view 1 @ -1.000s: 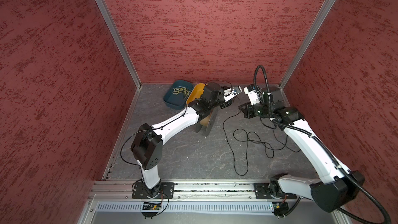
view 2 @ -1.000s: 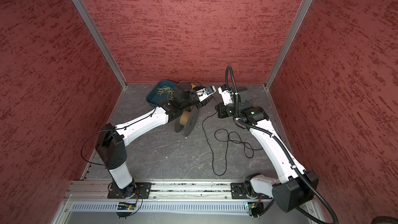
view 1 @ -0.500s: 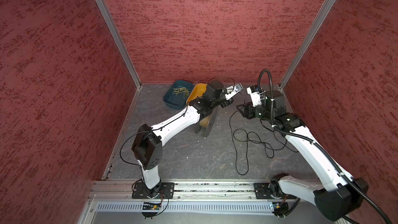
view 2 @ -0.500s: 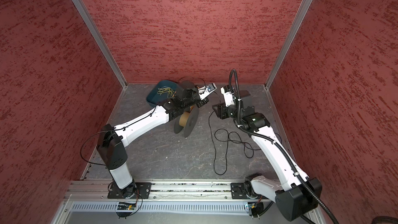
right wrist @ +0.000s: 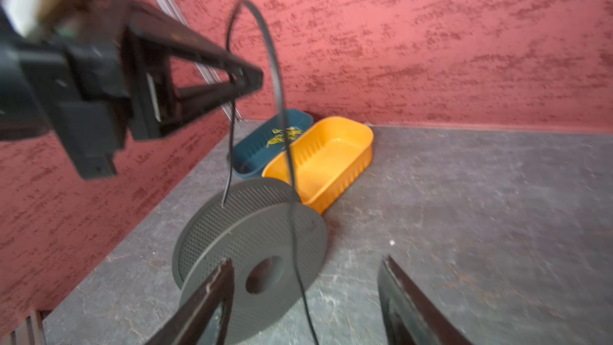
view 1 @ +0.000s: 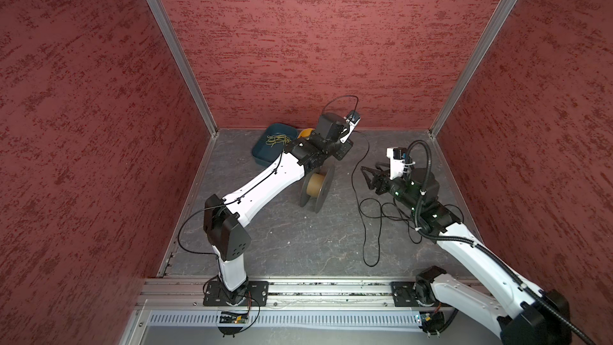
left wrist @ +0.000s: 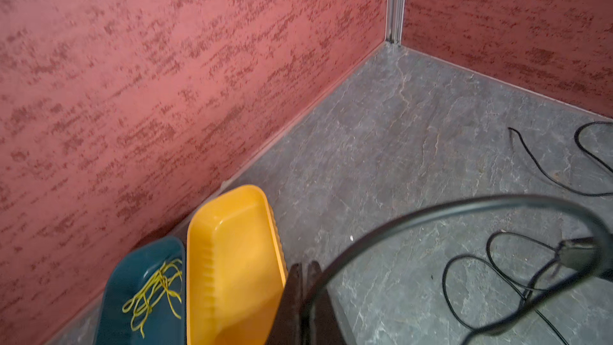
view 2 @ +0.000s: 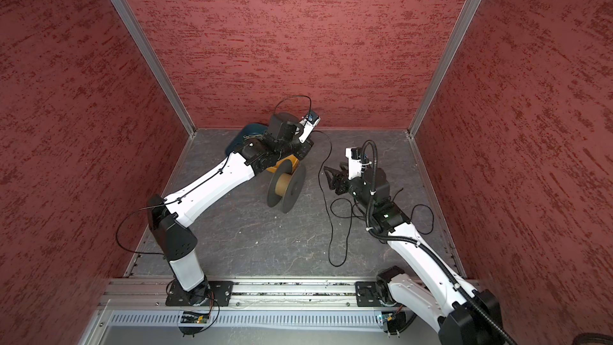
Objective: Wrap the cables
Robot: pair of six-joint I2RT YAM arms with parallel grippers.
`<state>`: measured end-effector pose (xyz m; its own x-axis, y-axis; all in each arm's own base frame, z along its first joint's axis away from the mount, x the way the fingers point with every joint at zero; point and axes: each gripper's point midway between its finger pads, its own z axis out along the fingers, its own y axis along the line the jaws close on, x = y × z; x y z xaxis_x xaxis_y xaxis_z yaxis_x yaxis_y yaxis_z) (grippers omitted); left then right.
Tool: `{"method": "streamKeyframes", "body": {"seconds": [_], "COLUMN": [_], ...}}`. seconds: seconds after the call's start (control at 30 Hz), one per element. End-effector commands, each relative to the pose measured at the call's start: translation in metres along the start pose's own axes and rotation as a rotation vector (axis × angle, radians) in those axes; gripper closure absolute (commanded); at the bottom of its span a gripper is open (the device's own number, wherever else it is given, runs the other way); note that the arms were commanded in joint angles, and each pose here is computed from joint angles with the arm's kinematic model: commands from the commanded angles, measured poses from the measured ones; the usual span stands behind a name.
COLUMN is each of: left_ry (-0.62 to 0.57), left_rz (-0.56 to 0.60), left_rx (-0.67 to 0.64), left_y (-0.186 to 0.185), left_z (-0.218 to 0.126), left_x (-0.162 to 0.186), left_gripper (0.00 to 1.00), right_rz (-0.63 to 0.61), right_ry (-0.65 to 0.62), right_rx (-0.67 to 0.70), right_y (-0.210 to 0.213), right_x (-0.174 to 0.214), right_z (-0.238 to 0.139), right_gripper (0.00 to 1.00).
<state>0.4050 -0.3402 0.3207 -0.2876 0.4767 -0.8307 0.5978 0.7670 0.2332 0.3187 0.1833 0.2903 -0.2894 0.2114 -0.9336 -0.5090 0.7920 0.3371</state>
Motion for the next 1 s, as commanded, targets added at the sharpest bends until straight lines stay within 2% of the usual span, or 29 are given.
{"method": "streamKeyframes", "body": {"seconds": [0.0,0.07,0.27,0.63,0.73,0.83,0.97], "left_ry": [0.100,0.116,0.129,0.152,0.151,0.154,0.159], "left_rz": [-0.072,-0.091,-0.136,-0.185,-0.202,-0.224,-0.251], "left_rx": [-0.021,-0.025,-0.020,-0.003,-0.001,-0.006,-0.007], "left_y": [-0.001,0.000,0.000,0.003,0.005,0.010,0.015], "left_z": [-0.003,-0.006,-0.017,-0.032,-0.035,-0.038,-0.043], "left_x": [0.020,0.023,0.028,0.034,0.036,0.038,0.043], "left_gripper": [1.00,1.00,1.00,1.00,1.00,1.00,1.00], "right_rz": [-0.020,-0.007,0.060,0.038,0.048,0.060,0.062], "right_ry": [-0.186,-0.195,-0.202,-0.163,-0.143,-0.142,-0.159], "right_rx": [-0.071,-0.064,0.031,0.069,0.040,0.031,0.020], "right_y": [0.022,0.023,0.002,-0.011,-0.007,-0.007,-0.006], "right_x": [-0.040,-0.041,-0.036,-0.016,-0.009,-0.005,-0.006], "right_z": [0.002,0.010,0.032,0.052,0.058,0.059,0.052], "right_gripper": [0.32,0.34,0.47,0.46,0.47,0.58,0.81]}}
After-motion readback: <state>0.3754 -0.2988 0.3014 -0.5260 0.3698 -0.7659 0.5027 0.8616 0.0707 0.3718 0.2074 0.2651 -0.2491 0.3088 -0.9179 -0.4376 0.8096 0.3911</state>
